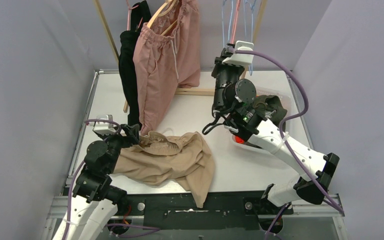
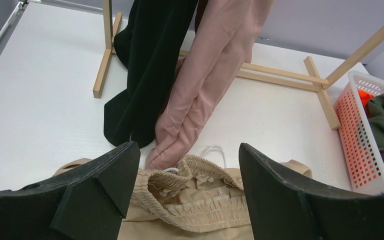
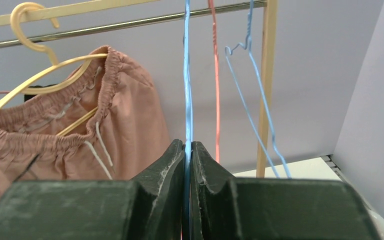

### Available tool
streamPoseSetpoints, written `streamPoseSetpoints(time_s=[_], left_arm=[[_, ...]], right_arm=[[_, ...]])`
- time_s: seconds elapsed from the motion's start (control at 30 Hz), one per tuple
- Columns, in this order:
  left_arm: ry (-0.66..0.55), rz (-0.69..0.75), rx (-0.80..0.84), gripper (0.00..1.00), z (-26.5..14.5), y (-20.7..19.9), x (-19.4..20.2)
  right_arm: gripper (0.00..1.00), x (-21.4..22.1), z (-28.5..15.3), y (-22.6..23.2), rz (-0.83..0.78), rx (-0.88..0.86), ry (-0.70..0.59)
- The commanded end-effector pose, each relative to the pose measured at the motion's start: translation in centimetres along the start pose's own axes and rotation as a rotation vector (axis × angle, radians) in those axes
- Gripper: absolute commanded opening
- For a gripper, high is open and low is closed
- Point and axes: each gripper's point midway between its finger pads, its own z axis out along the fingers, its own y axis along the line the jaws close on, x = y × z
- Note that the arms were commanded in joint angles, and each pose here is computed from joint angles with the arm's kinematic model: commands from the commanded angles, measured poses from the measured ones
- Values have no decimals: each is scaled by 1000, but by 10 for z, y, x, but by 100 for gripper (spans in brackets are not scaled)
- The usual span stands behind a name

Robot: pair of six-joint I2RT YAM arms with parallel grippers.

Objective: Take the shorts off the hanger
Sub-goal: Place the hanger on the clothes rod.

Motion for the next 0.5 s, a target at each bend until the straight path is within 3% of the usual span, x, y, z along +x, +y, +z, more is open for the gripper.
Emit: streamPoseSetpoints(time_s=[0.0, 0.47], left_arm=[[-50, -21, 29, 72, -2, -7, -13], [-48, -20, 21, 73, -2, -6, -13]], right_arm=[[0, -26, 17, -11, 87, 16, -41], [0, -4, 56, 9, 20, -47, 53]])
